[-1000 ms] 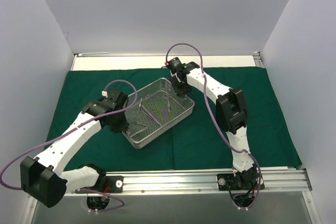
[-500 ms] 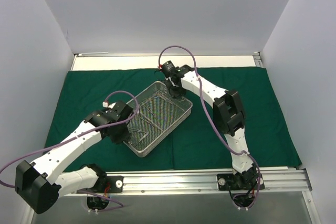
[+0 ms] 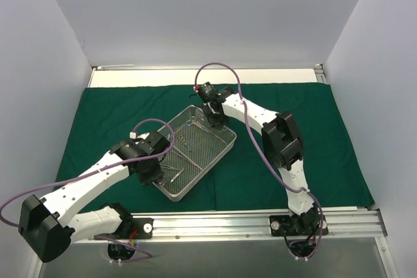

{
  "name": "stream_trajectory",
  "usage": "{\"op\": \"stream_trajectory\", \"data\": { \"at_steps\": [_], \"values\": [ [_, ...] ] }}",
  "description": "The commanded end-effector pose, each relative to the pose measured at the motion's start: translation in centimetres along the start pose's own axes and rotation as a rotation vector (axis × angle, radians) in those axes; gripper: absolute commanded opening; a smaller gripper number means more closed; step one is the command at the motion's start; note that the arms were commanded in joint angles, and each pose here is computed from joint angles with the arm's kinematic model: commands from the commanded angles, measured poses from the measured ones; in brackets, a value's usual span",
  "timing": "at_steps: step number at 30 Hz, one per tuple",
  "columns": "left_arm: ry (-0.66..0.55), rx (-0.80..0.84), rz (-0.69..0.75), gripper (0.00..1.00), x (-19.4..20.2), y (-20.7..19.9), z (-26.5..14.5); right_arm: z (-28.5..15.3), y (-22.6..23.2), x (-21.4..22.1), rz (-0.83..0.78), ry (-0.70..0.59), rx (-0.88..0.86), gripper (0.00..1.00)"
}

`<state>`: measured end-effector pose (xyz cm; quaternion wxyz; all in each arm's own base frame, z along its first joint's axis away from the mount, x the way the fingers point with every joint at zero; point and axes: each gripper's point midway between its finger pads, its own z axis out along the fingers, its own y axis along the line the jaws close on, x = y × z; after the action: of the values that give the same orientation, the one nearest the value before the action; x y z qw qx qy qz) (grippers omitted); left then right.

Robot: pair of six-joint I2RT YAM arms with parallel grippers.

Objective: Open and lay out the surgical kit
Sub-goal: Place the container in the surgical kit, then pick up the medical item from the container.

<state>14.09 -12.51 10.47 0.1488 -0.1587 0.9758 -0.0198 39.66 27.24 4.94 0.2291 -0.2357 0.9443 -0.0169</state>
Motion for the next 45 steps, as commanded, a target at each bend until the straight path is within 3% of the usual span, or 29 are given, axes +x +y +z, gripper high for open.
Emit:
{"op": "stream_trajectory", "data": {
  "at_steps": [1, 4, 6, 8, 13, 19, 23, 27, 29, 34, 39, 45],
  "values": [
    [0.177, 0.232, 0.219, 0.24, 4.0, -3.5, -2.1, -2.9, 2.5, -5.9, 0.158, -0.241, -0.074, 0.00],
    [0.217, 0.226, 0.207, 0.34, 4.9, -3.3, -1.5, -2.3, 2.5, -5.2, 0.161, -0.221, -0.067, 0.00],
    [0.247, 0.225, 0.201, 0.47, 5.6, -3.1, -1.1, -2.1, 2.5, -4.8, 0.161, -0.212, -0.065, 0.01],
    [0.257, 0.233, 0.192, 0.59, 5.9, -3.0, -1.1, -2.2, 2.6, -4.8, 0.161, -0.209, -0.069, 0.08],
    [0.245, 0.237, 0.177, 0.67, 5.8, -2.7, -1.7, -2.6, 2.9, -5.2, 0.176, -0.224, -0.095, 0.32],
    [0.132, 0.298, 0.199, 0.67, 2.9, -3.8, -5.3, -5.5, 1.9, -6.9, 0.190, -0.277, -0.079, 0.64],
    [0.063, 0.349, 0.223, 0.65, 0.7, -5.7, -7.6, -7.3, -0.2, -7.1, 0.190, -0.273, -0.039, 0.72],
    [-0.049, 0.302, 0.245, 0.62, -3.5, -6.6, -9.1, -10.6, -2.0, -7.0, 0.221, -0.300, -0.022, 0.74],
    [-0.048, 0.239, 0.256, 0.50, -5.6, -6.4, -7.7, -11.8, -2.6, -6.6, 0.248, -0.302, -0.018, 0.74],
    [-0.078, 0.170, 0.296, 0.37, -11.0, -6.6, -5.3, -15.9, -3.5, -5.2, 0.312, -0.324, -0.063, 0.73],
    [-0.025, 0.099, 0.323, 0.31, -15.4, -7.0, -0.4, -18.7, -4.1, -3.4, 0.375, -0.336, -0.100, 0.72],
    [0.071, 0.015, 0.375, 0.31, -17.8, -7.6, 5.2, -18.2, -5.3, -0.9, 0.412, -0.292, -0.056, 0.72]
  ]
}}
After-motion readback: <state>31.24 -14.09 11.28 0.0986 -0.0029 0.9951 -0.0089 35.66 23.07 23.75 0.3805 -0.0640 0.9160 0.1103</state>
